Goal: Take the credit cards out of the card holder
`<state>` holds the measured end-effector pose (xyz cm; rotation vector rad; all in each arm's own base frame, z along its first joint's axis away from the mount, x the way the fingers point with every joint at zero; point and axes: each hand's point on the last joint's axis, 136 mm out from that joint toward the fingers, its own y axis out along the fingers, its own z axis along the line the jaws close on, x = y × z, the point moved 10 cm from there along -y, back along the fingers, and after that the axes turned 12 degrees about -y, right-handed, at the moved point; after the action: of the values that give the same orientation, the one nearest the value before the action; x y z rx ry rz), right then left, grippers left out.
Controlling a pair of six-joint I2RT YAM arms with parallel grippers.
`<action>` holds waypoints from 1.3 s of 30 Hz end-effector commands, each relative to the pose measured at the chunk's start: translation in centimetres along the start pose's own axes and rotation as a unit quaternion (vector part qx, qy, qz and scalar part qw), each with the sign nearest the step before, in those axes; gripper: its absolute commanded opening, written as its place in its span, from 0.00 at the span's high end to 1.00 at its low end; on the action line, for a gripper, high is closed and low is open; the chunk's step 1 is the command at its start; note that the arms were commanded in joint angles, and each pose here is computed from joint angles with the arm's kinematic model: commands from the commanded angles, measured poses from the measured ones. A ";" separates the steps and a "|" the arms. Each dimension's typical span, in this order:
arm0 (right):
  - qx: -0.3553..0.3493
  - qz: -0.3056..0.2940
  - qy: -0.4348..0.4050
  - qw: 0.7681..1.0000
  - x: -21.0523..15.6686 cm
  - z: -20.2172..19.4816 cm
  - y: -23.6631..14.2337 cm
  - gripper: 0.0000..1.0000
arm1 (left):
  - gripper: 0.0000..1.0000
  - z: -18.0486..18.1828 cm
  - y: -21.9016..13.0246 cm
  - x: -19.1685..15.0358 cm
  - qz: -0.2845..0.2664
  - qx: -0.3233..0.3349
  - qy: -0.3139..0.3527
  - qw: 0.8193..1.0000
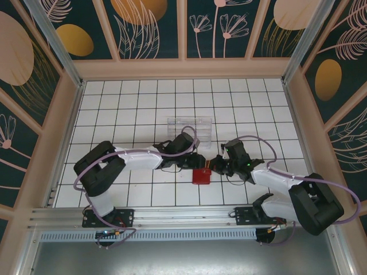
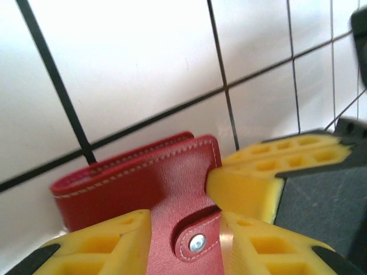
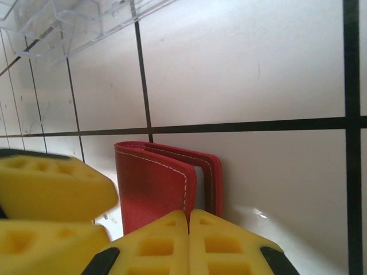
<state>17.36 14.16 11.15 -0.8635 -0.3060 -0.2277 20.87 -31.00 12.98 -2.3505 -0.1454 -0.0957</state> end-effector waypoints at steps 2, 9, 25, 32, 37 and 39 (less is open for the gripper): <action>0.017 -0.021 -0.023 0.999 0.1 0.5 -0.9 1.00 | 0.63 -0.9 -3.9 1.6 -0.075 -0.034 0.015 0.997; 0.066 -0.115 -0.072 0.989 1.6 2.8 -4.0 1.00 | 0.49 -1.7 -8.6 2.2 -0.142 -0.094 0.041 0.984; 0.250 -0.332 -0.294 0.861 5.2 13.5 -17.8 1.00 | 0.31 -9.4 -21.2 -0.7 -0.235 -0.320 0.286 0.872; 0.349 -0.347 -0.371 0.788 6.1 18.4 -23.0 1.00 | 0.20 -12.0 -25.4 -2.0 -0.244 -0.366 0.373 0.817; 0.389 -0.346 -0.403 0.753 6.1 20.6 -25.2 1.00 | 0.18 -12.9 -26.2 -1.8 -0.243 -0.351 0.387 0.817; 0.397 -0.347 -0.410 0.744 6.0 21.1 -25.7 1.00 | 0.16 -13.1 -26.8 -2.0 -0.248 -0.364 0.393 0.807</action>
<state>12.68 14.10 41.75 -0.0085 -1.3415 -0.3752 15.45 -21.91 40.03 -2.7259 -0.3909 -1.5225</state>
